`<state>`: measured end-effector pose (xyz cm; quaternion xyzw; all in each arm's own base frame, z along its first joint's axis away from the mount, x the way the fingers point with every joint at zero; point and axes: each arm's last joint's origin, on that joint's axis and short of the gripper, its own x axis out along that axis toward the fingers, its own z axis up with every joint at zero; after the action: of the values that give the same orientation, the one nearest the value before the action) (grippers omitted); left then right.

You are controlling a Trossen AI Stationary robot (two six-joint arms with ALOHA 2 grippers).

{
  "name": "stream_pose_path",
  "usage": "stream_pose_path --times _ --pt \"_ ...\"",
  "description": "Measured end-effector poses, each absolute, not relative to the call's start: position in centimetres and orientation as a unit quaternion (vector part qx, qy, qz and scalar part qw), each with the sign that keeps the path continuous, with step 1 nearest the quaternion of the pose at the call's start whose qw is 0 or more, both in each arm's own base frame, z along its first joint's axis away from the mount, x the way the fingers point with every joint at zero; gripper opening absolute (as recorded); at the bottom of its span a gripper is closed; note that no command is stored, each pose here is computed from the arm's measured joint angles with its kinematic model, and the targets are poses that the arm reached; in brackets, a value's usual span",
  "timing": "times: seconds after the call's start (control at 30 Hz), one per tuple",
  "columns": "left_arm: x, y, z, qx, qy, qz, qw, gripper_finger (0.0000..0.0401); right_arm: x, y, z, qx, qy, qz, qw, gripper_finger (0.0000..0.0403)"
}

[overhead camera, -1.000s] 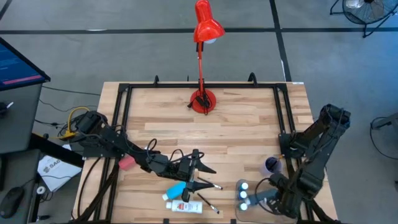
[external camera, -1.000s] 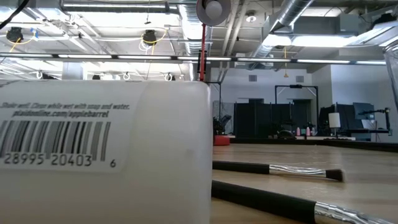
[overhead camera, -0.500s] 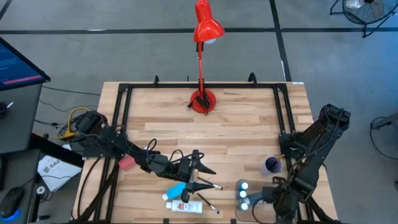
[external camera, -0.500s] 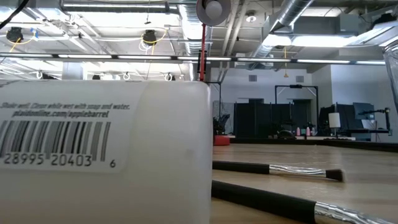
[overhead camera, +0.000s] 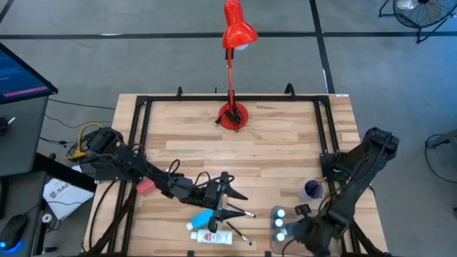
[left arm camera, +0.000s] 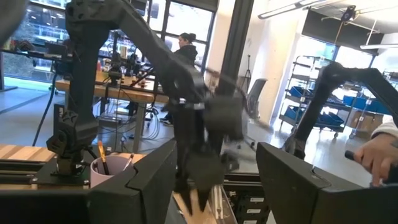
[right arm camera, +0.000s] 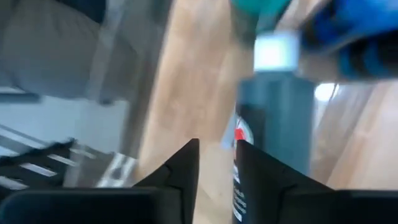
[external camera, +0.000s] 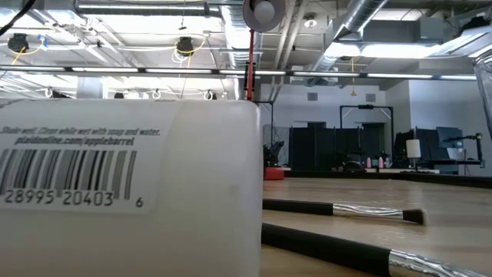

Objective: Pick & Place Paint Supplies
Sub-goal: Adjust the black paint bottle in the transparent bin

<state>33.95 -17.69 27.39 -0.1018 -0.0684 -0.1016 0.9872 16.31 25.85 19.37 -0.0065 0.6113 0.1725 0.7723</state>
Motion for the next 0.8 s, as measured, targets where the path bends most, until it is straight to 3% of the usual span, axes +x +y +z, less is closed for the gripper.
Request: stream_pose_path --times 0.23,0.43,0.8 --pt "33.9 -17.8 27.4 -0.102 -0.069 -0.103 0.987 0.0209 17.5 26.4 15.3 -0.054 0.700 0.103 0.704 0.0160" --pt "33.9 -17.7 27.4 -0.102 -0.070 -0.102 0.987 0.0209 17.8 27.3 14.3 -0.045 0.734 0.113 0.668 0.0197" --pt "33.9 -17.7 27.5 -0.103 -0.072 -0.103 0.987 0.0209 19.3 28.2 17.0 0.015 0.747 0.123 0.653 0.0190"
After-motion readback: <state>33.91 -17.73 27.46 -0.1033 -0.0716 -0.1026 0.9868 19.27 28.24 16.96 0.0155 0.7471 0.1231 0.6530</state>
